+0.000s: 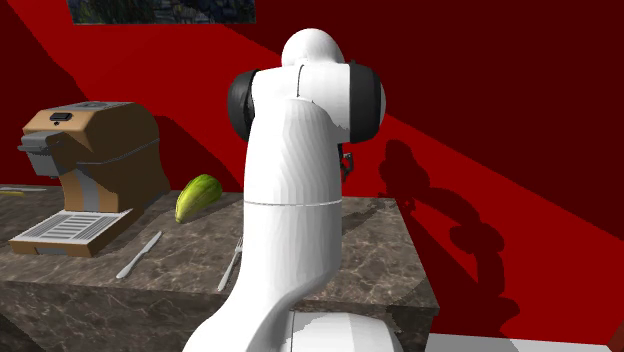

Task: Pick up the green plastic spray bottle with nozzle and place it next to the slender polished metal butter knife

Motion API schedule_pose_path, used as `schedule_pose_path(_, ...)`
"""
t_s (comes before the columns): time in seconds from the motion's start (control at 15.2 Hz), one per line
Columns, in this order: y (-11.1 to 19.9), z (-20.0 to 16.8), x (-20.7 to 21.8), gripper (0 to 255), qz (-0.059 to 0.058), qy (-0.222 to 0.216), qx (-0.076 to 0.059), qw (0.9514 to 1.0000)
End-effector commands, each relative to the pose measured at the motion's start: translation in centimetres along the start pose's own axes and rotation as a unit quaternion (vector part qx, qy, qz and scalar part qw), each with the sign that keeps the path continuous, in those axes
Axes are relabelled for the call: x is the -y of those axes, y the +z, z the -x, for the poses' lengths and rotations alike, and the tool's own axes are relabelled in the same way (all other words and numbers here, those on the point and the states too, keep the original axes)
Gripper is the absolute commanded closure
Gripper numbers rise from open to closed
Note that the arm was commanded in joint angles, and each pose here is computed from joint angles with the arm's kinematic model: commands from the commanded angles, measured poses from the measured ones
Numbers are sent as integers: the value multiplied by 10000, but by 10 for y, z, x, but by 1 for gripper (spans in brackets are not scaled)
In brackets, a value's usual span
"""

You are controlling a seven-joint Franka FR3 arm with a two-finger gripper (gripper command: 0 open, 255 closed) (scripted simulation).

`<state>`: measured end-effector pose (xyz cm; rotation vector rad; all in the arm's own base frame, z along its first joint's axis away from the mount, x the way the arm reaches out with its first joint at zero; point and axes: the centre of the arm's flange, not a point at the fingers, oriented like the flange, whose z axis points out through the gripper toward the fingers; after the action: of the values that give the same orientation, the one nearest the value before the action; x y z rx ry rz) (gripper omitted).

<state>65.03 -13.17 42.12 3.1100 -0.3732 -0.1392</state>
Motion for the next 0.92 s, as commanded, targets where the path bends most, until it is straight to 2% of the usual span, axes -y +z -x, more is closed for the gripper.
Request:
schedule_pose_path(0.0,0,0,0,0,0,0,-1,10000)
schedule_pose_path(0.13,0,0,0,0,0,0,-1,10000)
schedule_pose_path(0.2,0,0,0,255,0,0,-1,10000)
schedule_pose_path(0.86,-5,0,0,255,0,0,-1,10000)
